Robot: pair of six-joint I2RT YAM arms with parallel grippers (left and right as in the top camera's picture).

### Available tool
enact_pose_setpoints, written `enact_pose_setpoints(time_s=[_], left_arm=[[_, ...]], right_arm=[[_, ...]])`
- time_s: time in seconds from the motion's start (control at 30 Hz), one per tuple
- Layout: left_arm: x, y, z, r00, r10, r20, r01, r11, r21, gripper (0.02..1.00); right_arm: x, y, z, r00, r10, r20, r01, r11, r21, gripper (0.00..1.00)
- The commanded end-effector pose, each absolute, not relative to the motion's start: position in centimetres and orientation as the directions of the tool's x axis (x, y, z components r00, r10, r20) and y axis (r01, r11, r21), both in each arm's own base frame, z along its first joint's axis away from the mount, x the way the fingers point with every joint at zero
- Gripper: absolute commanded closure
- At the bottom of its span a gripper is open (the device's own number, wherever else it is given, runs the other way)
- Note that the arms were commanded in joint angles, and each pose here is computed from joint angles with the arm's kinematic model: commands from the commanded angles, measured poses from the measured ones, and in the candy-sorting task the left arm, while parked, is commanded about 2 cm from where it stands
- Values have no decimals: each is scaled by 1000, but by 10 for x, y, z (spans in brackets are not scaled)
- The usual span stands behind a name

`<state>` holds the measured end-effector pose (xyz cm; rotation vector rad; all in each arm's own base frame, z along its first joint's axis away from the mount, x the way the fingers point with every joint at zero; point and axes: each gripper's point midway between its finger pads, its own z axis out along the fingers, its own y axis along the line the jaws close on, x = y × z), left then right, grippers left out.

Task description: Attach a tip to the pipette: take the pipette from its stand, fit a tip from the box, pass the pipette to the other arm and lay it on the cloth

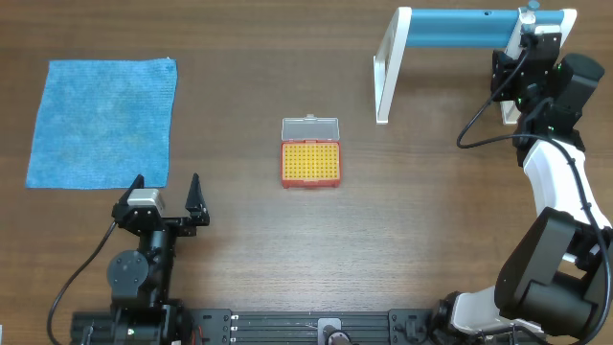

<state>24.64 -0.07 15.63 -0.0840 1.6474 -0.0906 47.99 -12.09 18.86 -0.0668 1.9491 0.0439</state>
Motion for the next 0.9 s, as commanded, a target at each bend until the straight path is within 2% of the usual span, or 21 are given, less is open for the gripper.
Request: enact_pose_setpoints(time_s=[0.03, 0.43, 0.5, 0.57, 0.9], left_arm=[[246, 1, 155, -78, -97, -992, -13, 995, -96, 20], [246, 1, 155, -78, -96, -992, -13, 995, -96, 20], [246, 1, 155, -78, -96, -992, -13, 995, -96, 20], [246, 1, 155, -78, -97, -992, -13, 995, -96, 20], [246, 1, 155, -78, -96, -992, -13, 995, -96, 20]], right_arm=[[486, -116, 193, -357, -18, -934, -82, 997, 12, 590], [486, -116, 193, -358, -9, -934, -80, 997, 21, 759], [486, -116, 192, -359, 1, -933, -77, 997, 30, 814], [486, -116, 192, -360, 1, -933, -77, 997, 31, 917], [480, -114, 195, -375, 7, -927, -79, 996, 39, 923]])
